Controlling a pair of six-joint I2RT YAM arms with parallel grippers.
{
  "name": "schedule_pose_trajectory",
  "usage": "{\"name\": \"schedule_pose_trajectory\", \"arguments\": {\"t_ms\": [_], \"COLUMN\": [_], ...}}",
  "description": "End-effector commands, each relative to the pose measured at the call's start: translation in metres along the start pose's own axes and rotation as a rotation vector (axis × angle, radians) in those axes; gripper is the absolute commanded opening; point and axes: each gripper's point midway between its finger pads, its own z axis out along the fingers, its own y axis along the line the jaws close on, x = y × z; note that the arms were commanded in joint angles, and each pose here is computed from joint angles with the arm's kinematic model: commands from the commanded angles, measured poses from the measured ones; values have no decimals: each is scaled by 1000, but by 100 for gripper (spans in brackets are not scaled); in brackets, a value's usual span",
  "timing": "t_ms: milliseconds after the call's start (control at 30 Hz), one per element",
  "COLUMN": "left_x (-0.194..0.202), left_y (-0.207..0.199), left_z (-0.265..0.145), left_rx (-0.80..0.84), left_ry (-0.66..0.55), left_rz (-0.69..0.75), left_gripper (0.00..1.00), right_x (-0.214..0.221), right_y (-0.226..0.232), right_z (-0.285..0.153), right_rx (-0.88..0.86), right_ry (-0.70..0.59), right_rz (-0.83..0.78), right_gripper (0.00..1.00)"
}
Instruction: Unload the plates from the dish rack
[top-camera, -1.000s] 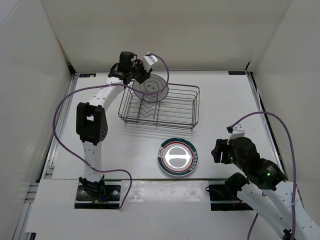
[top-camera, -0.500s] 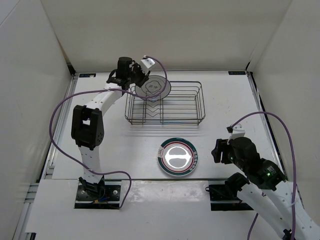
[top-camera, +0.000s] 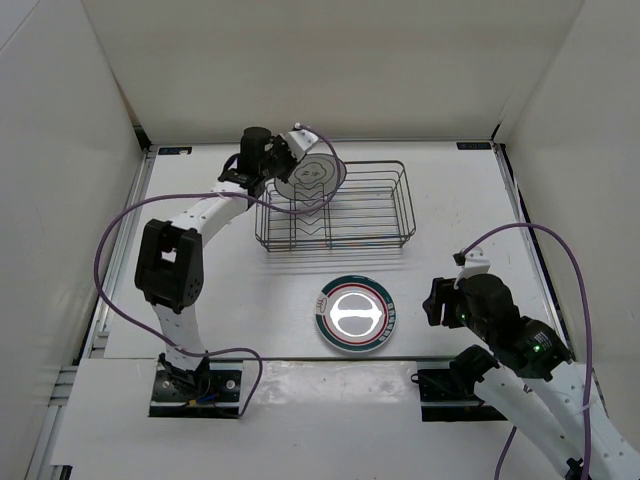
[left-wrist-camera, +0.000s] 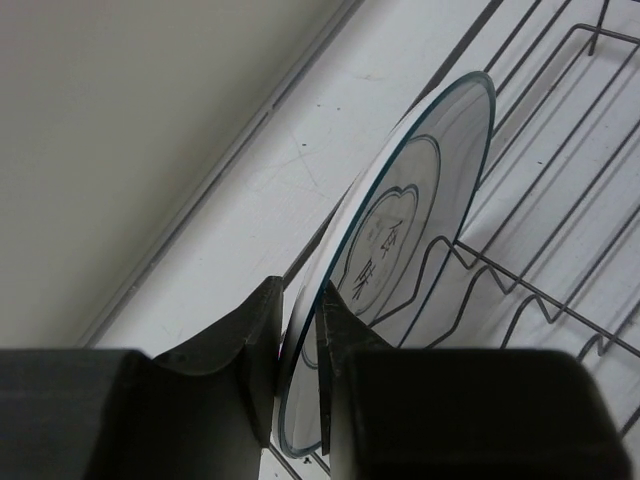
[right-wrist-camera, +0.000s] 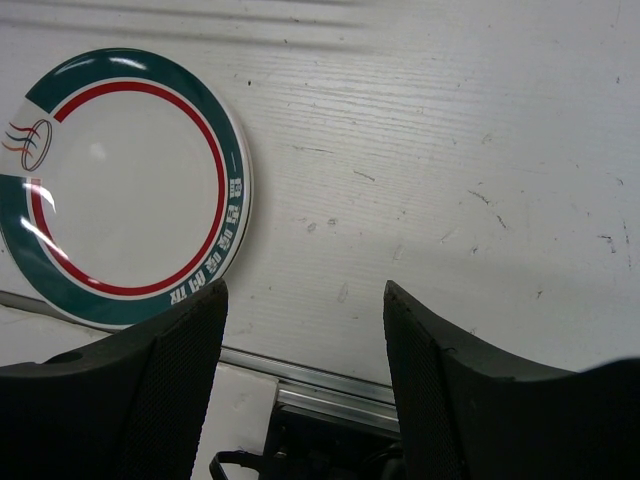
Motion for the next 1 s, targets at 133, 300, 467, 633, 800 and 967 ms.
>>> {"name": "schedule_pose_trajectory", "arguments": {"t_ms": [133,300,467,633,800,967], "left_x": [-78,-101,-124,-142,-158,-173], "left_y": [37,38,49,54,57,60], "left_z": [-34,-40,-55,-70,-95,-144], "left_rx": [-291,-348,-426,-462,-499,-543], "left_ry": [-220,-262,-329,-375,-423,-427], "left_rz": [184,234,245,249,217,7], "left_gripper": [0,0,0,0,0,0], "right_x": [-4,-2,0,0,-1,-1], "right_y": [0,0,0,-1,-1,-1], "right_z": [3,4,5,5,5,5], "right_rx": [4,8,10,13,15,15], "right_ry": [-16,-2,10,9,8,8], "right_rz": [-3,-10,-12,-10,-8,-8], "right_gripper": [67,67,67,67,67,67]}}
